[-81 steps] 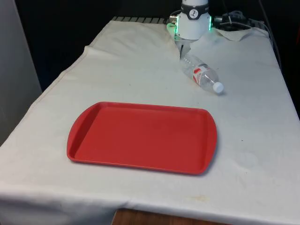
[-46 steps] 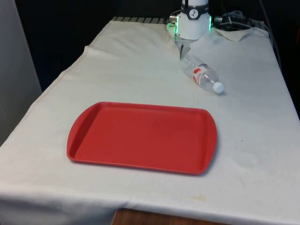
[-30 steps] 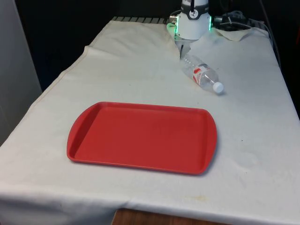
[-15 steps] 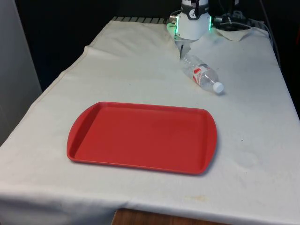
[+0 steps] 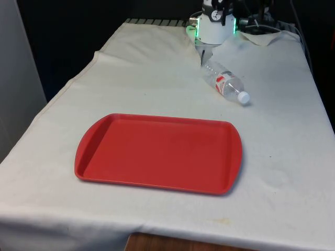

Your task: Place the bottle upright on the tray.

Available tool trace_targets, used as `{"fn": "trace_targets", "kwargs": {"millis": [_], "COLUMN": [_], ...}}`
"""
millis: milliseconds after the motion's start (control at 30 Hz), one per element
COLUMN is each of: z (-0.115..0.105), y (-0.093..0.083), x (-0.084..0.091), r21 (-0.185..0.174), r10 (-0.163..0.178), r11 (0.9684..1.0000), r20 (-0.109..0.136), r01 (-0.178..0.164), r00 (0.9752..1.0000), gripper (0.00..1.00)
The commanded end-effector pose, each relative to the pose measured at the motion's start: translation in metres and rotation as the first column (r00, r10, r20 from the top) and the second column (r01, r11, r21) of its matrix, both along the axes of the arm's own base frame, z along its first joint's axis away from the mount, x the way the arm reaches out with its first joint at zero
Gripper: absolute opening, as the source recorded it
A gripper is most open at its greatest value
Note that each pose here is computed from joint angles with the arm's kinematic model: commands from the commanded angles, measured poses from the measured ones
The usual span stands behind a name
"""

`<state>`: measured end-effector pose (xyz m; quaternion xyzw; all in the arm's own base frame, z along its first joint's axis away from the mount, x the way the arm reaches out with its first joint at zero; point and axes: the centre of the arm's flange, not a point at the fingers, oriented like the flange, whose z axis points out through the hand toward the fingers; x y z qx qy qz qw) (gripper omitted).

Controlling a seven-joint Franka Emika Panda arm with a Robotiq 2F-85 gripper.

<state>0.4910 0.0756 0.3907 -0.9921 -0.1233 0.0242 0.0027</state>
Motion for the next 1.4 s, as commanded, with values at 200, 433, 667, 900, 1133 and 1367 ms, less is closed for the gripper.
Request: {"fn": "trace_targets", "kwargs": {"millis": [200, 433, 667, 900, 1133, 1367], "z": [-0.013, -0.025, -0.037, -0.047, -0.063, -0.073], "y": [0.006, 0.011, 0.016, 0.02, 0.028, 0.033], "x": [-0.008, -0.015, -0.021, -0.027, -0.027, -0.028], "r21": [0.006, 0.006, 0.005, -0.001, -0.008, -0.015], "r10": [0.02, 0.038, 0.054, 0.069, 0.086, 0.098], "r11": [0.9998, 0.9993, 0.9985, 0.9976, 0.9963, 0.9951], "r20": [0.015, 0.018, 0.021, 0.015, 0.002, -0.023], "r01": [-0.02, -0.038, -0.055, -0.069, -0.086, -0.098], "r00": [0.9997, 0.9991, 0.9983, 0.9975, 0.9963, 0.995], "gripper": [1.0, 1.0, 1.0, 1.0, 1.0, 1.0]}}
